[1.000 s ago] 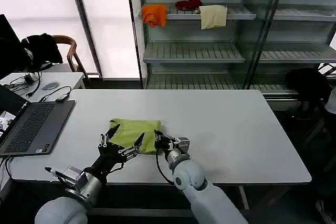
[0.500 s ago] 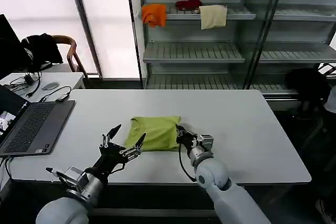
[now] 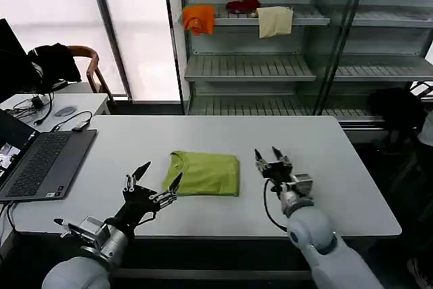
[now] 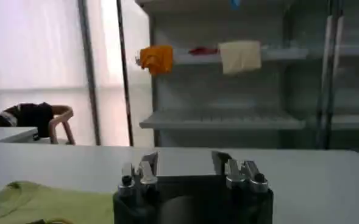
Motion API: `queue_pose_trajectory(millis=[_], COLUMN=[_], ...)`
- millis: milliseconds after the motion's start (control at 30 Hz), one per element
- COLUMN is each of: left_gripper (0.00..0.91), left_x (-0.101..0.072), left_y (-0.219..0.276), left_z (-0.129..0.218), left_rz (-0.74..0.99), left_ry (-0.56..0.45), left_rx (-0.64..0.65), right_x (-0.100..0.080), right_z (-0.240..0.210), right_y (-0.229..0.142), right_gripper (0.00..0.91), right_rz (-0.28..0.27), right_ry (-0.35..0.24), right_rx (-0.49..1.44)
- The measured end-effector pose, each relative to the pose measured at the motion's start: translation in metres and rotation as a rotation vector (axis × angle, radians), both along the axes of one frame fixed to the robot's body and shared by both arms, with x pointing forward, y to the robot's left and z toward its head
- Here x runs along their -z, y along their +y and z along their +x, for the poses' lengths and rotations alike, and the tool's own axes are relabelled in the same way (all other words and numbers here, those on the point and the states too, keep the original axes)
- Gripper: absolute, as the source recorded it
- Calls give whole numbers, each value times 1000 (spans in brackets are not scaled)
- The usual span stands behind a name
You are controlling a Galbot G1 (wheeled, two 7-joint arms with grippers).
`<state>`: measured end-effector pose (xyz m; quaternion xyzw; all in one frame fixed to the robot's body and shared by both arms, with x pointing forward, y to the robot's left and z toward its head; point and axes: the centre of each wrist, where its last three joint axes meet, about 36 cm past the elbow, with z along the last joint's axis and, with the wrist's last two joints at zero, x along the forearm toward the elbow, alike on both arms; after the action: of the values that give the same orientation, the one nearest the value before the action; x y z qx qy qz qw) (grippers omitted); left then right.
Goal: Fold and organize the clothes.
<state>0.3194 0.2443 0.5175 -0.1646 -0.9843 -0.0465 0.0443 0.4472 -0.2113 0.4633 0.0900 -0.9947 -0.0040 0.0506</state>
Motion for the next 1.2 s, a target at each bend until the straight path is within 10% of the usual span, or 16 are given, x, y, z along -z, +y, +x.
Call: queue_pose_trajectory(millis=[433,1200], left_gripper=[907,907], left_x=[43,79], left_y=[12,31], left_z=[-14,-52], left_rz=[-2,-23], left_ry=[-57,-83], left_rx=[-114,-276], right_x=[21,67], right_z=[-103,-207], right_y=[-64,-69], right_gripper=[907,907], right_rz=[-69,-77], right_ry=[-170,-246], right_rx=[117,121])
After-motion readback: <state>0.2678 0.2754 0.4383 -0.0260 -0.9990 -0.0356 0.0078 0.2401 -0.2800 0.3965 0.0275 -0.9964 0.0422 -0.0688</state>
